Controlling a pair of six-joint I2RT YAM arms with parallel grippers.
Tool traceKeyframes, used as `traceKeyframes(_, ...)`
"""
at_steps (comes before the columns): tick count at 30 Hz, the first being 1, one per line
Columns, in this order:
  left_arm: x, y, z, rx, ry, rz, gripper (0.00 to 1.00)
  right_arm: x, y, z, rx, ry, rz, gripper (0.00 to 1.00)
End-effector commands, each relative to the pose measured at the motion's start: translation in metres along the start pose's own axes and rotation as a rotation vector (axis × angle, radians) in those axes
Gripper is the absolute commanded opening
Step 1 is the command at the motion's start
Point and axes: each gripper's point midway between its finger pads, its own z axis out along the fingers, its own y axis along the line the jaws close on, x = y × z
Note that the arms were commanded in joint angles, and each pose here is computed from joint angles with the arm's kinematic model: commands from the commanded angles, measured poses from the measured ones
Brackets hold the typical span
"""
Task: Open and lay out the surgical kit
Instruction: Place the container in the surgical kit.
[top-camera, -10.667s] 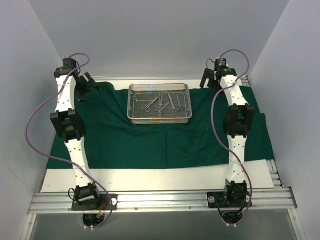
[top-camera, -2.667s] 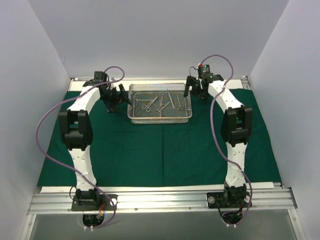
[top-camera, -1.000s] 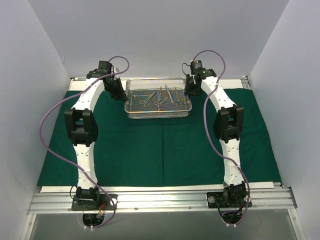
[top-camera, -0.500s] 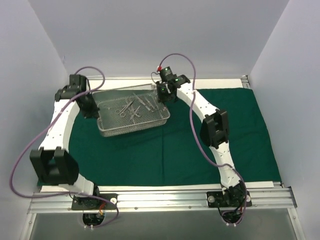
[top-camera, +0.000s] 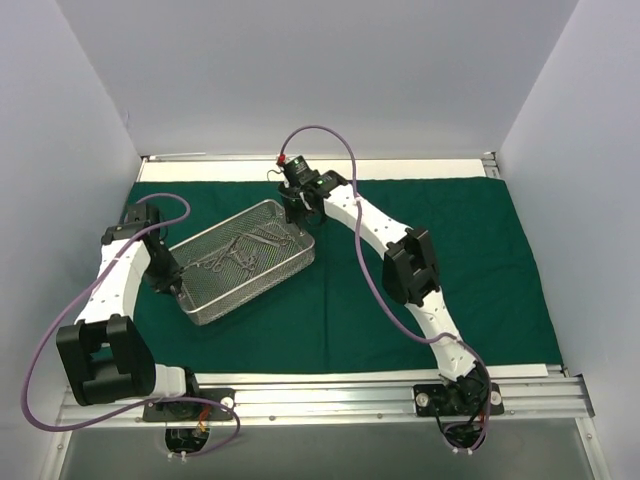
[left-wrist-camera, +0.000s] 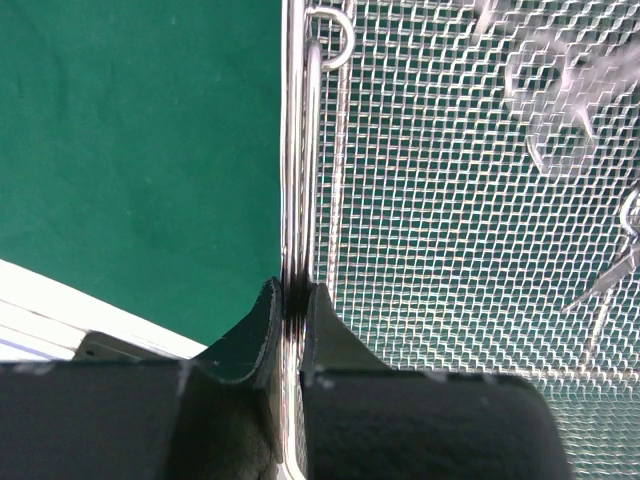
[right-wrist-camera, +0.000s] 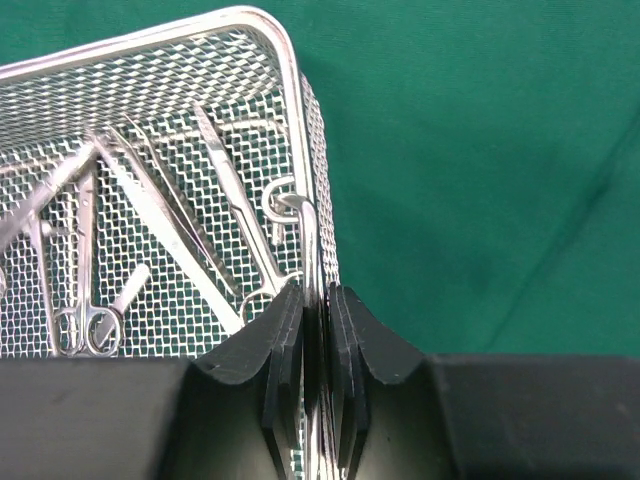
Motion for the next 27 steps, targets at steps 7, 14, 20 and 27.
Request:
traceKeyframes(7, 0.001, -0.030, 0.009, 0.140, 0.017, -0.138, 0.29, 0.011, 0.055, -0.009, -0.162, -0.019, -0.005, 0.00)
traceKeyframes(14, -0.003, -0.021, -0.021, 0.145, -0.053, -0.108, 0.89, 0.005, 0.039, -0.026, -0.133, -0.016, 0.019, 0.77)
traceKeyframes(20, -0.047, -0.034, -0.056, 0.134, -0.225, 0.019, 0.79, -0.015, 0.005, -0.072, 0.032, -0.039, 0.009, 0.86)
traceKeyframes(27, -0.049, -0.096, -0.025, 0.187, -0.124, 0.105, 0.56, 0.006, -0.038, -0.134, 0.114, -0.016, 0.029, 0.85)
